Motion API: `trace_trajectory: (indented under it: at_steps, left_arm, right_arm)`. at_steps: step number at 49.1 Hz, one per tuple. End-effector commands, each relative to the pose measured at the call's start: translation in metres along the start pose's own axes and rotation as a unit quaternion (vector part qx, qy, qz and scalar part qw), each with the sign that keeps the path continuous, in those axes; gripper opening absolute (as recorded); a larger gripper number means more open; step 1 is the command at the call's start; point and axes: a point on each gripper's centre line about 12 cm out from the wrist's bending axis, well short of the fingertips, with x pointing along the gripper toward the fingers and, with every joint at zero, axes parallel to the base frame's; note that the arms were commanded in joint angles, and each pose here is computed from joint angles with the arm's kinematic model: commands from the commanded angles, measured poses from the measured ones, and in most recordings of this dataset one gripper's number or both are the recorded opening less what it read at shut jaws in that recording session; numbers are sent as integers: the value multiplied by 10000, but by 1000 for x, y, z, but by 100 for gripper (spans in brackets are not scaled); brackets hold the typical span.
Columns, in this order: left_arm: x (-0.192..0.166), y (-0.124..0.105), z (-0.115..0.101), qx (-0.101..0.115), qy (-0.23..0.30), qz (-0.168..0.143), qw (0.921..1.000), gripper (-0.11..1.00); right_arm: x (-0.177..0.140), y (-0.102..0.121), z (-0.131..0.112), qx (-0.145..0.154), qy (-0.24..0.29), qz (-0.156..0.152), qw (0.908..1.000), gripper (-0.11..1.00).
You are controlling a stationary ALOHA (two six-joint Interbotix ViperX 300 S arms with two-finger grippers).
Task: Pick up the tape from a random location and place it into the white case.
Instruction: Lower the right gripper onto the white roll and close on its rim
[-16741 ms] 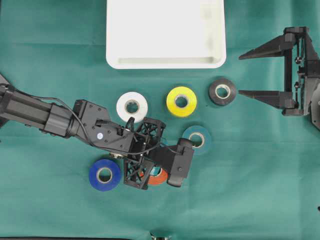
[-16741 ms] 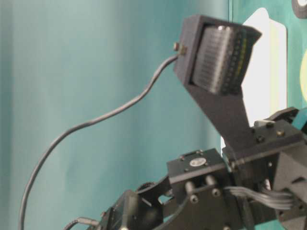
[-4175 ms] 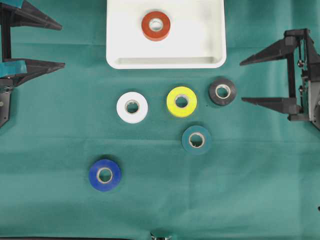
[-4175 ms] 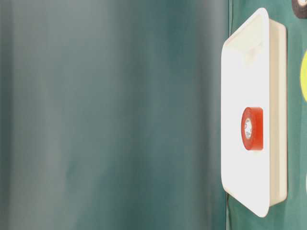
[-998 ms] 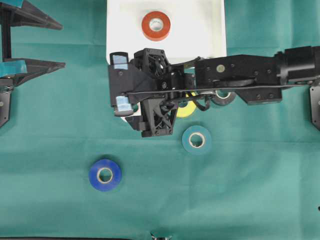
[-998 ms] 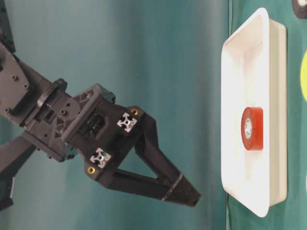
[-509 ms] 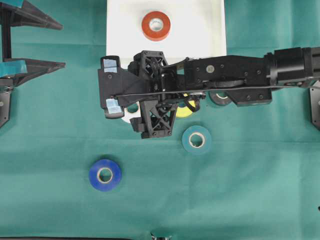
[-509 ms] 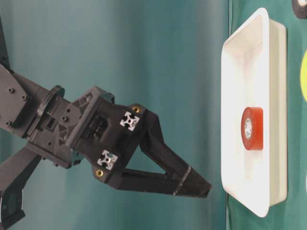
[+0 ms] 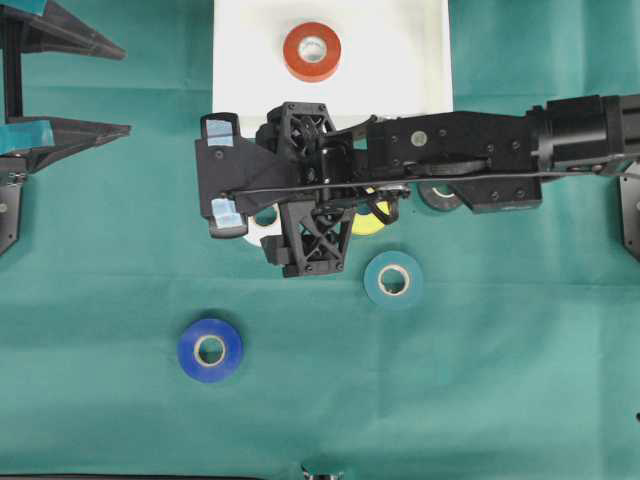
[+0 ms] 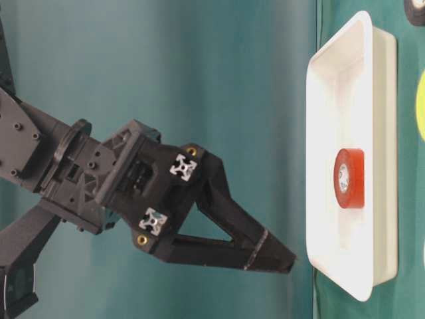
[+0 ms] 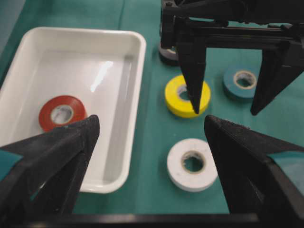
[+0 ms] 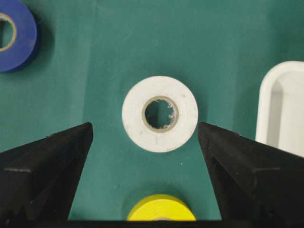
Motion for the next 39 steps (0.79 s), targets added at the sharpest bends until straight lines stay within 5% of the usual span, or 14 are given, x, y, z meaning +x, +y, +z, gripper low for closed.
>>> trace_trajectory:
  at_steps: [1, 13, 39]
  left_arm:
    - [-2, 1, 7, -12, -99, 15, 9999, 98]
    - [-2, 1, 7, -17, -100, 8, 9999, 98]
    - [-2, 1, 7, -35, -99, 11, 9999, 98]
  right_arm:
    - [-15, 2, 12, 19, -258, 42, 9997, 88]
    - [-8, 2, 11, 16, -204, 37, 9998, 88]
    - [60, 3, -9, 63, 255, 6, 9997, 88]
